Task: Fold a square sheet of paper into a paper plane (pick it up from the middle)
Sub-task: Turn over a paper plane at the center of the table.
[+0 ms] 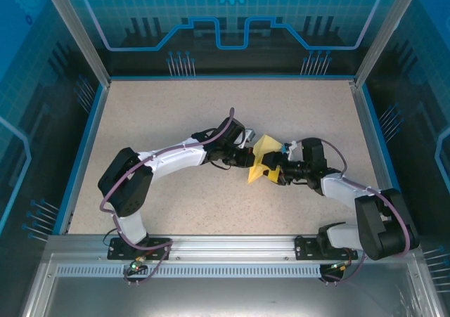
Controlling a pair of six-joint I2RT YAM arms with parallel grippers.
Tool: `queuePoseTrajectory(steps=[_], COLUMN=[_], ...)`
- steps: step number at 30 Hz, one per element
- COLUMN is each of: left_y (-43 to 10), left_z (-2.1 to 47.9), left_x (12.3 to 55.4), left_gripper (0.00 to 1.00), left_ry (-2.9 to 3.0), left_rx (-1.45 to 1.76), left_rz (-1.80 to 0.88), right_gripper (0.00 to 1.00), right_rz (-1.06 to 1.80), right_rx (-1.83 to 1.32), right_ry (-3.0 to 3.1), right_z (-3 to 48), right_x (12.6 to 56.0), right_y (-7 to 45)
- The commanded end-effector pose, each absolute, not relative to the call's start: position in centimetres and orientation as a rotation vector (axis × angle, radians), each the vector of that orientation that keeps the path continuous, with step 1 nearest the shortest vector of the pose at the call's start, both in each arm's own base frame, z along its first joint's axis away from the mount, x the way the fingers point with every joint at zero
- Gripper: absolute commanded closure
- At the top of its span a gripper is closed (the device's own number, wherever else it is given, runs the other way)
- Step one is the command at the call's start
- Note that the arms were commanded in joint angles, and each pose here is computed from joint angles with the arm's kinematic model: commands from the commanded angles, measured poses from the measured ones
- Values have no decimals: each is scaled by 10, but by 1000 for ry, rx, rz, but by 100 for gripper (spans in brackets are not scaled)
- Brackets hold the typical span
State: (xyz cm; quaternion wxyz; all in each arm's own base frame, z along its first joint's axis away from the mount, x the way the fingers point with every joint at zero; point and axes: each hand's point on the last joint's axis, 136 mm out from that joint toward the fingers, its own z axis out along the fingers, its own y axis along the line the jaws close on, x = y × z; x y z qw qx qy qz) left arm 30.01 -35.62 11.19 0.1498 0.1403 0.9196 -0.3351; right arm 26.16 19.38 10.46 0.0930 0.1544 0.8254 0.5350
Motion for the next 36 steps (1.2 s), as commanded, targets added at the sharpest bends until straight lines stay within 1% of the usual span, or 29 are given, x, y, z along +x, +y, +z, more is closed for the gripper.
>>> queuePoseTrajectory(steps=[1, 5, 17, 27, 36], left_y=[-356, -358, -360, -358, -358], left_z=[112, 113, 113, 113, 111], left_x=[297, 298, 298, 297, 297], left_gripper=[100, 100, 100, 100, 100], left_ry=[2648, 2646, 2647, 2650, 2657], left_rx=[389, 384, 360, 356, 351], left_rz=[-1007, -1016, -1035, -1032, -1032], right_gripper=[30, 30, 37, 52, 64], right_rz=[1622, 1620, 1620, 1520, 1490], right_rx=[392, 399, 389, 422, 429], right_ry=[2402, 2415, 2421, 2497, 2501], right_z=[121, 116, 115, 97, 95], right_x=[270, 271, 270, 266, 267], right_y=[201, 203, 208, 202, 200])
